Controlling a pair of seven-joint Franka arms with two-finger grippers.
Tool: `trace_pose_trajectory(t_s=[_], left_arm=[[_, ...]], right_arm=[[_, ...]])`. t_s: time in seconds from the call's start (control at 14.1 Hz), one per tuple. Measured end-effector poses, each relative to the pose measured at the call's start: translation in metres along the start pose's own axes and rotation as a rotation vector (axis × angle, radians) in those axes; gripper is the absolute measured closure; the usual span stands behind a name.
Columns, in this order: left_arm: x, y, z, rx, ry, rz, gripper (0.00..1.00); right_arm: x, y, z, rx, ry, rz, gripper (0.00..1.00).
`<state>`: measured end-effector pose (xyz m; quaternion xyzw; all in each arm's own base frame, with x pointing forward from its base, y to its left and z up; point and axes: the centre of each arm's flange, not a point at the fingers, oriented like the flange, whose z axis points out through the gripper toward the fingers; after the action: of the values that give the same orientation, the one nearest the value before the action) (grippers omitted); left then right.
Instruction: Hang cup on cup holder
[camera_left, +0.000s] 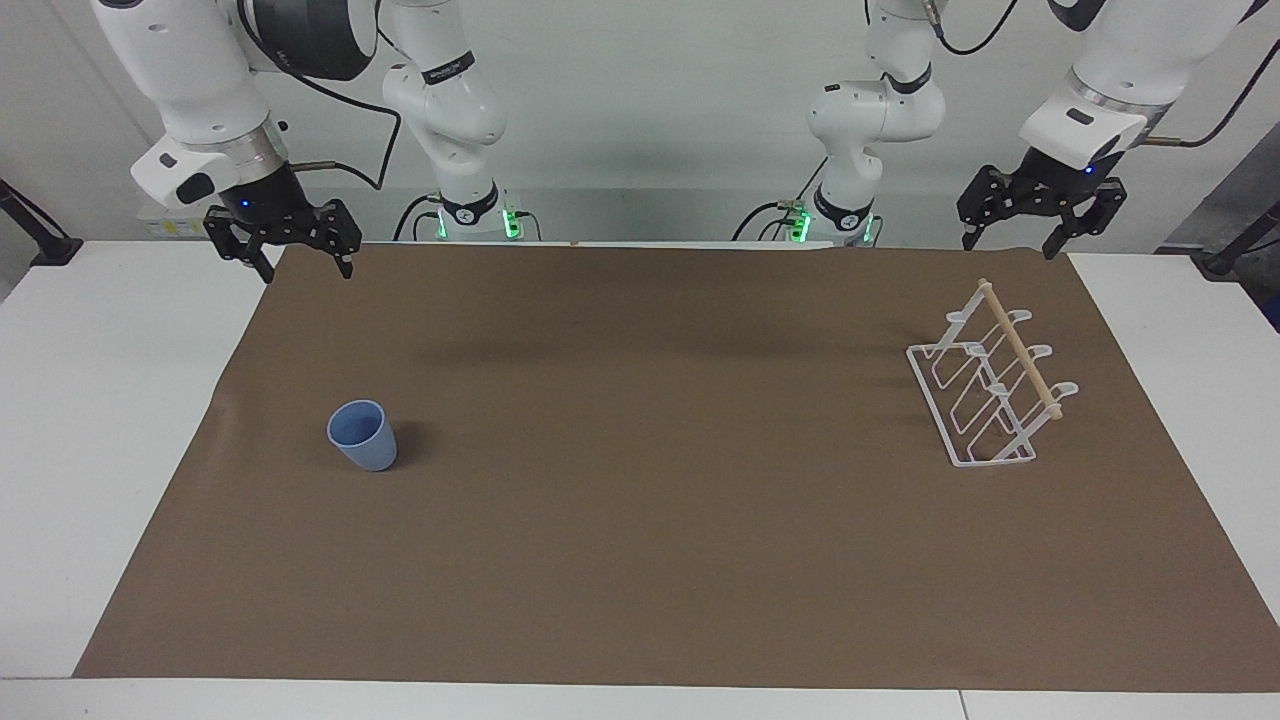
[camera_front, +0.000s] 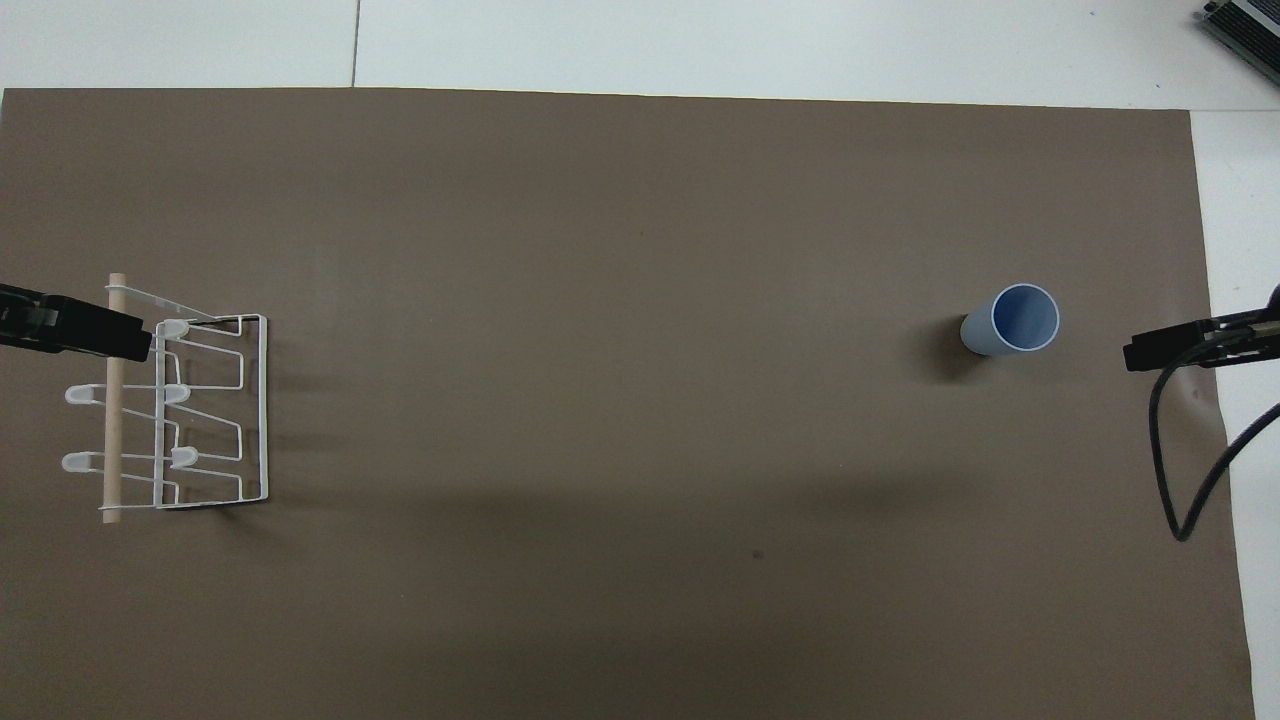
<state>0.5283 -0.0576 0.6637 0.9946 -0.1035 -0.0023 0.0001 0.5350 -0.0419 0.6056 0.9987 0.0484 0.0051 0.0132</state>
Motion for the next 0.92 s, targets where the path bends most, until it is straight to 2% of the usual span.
trace_pose_trajectory(t_s=[0.36,0.57,0.71,0.92], left_arm=[[0.000,0.000,0.001,0.000,-0.003,0.001,0.00],[0.000,0.001,0.001,0.000,-0.004,0.002,0.00],[0.000,0.001,0.001,0.000,-0.005,0.003,0.00],[-0.001,0.001,0.001,-0.001,-0.009,0.003,0.00]], right_arm=[[0.003,-0.016,-0.001,0.004,0.006,-0.029,0.00],[0.013,-0.050,-0.003,-0.004,0.061,-0.091,0.00],[0.017,-0.052,0.011,-0.009,0.092,-0.095,0.00],[0.021,-0.045,0.055,-0.011,0.111,-0.084,0.00]])
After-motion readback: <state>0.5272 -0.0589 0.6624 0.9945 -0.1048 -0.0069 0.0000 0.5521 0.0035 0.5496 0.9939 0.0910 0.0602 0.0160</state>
